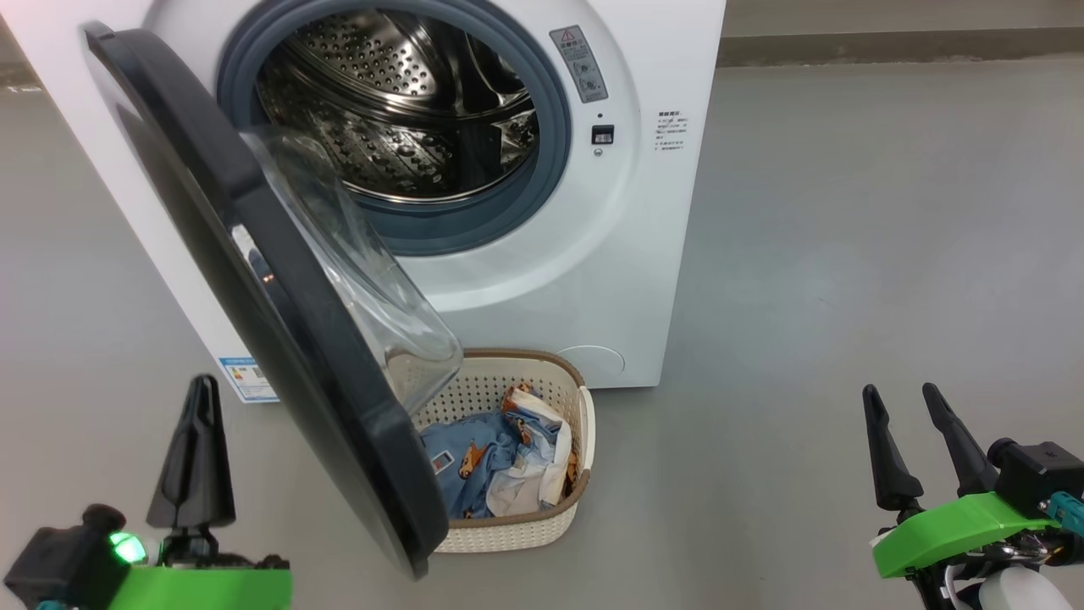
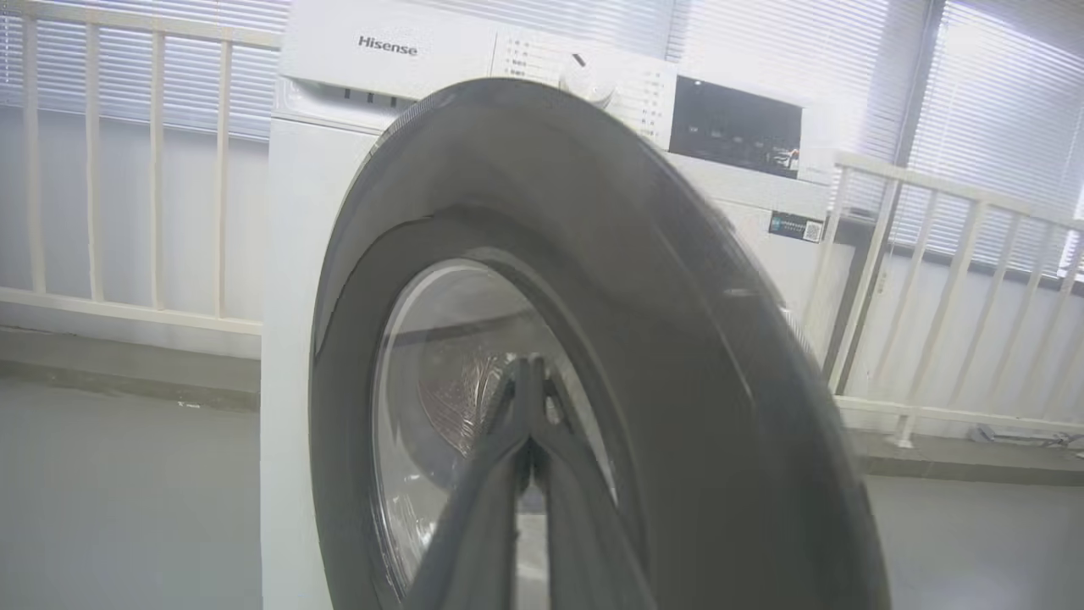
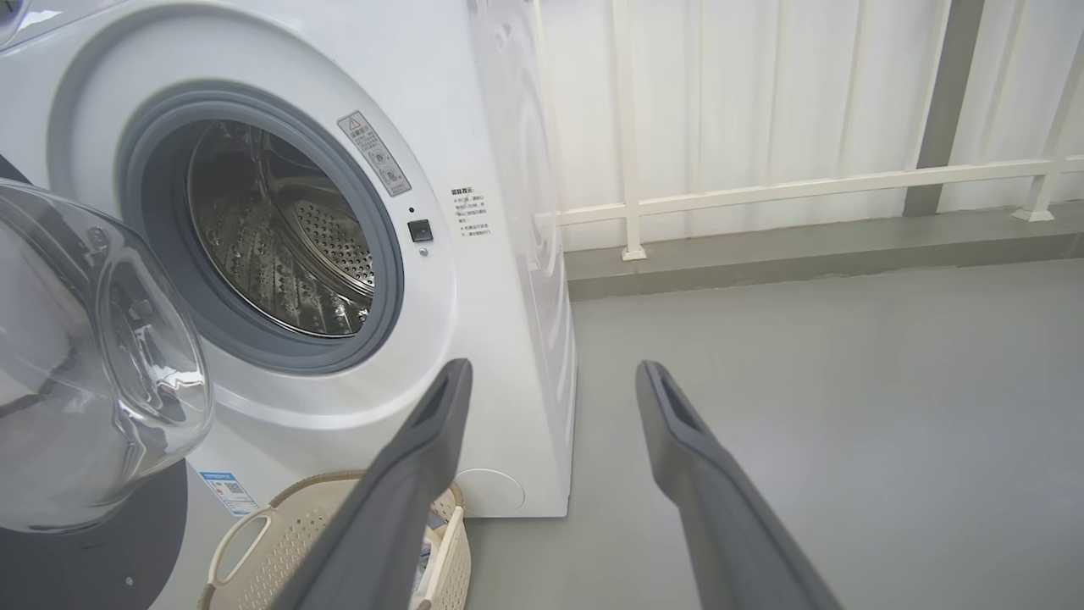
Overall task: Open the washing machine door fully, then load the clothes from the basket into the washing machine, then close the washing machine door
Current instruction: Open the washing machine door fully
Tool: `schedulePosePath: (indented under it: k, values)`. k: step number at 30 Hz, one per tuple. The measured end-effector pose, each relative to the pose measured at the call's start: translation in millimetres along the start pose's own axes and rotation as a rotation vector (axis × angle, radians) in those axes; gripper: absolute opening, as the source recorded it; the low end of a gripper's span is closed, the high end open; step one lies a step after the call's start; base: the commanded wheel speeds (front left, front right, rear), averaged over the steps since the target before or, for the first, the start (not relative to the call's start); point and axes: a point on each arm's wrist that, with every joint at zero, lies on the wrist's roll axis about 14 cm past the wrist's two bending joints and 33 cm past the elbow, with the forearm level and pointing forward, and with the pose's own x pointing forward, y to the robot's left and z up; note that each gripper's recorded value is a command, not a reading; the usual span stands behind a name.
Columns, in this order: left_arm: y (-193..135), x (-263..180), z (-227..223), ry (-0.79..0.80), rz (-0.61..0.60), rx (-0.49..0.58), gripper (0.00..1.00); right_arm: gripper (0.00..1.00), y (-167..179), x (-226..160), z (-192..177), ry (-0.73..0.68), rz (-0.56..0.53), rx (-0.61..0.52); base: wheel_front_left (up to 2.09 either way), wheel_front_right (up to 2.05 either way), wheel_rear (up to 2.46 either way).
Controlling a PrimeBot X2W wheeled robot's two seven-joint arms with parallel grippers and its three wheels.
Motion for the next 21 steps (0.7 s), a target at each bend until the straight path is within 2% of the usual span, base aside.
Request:
schedulePosePath:
  k: [9,15,21]
  values:
    - [-54,5,59,-0.189,-0.156,-0.015,0.00,1.00,6,2,-1,0.001,0.013,0.004,0.00,0.00,0.00]
    - [-83,2,62,-0.200,-0.241,-0.043,0.00,1.00,7,1,-1,0.001,0.017,0.004,0.00,0.00,0.00]
    - [-110,-4,38,-0.119,-0.324,-0.098,0.00,1.00,9,-1,-3,0.008,0.024,0.004,0.00,0.00,0.00]
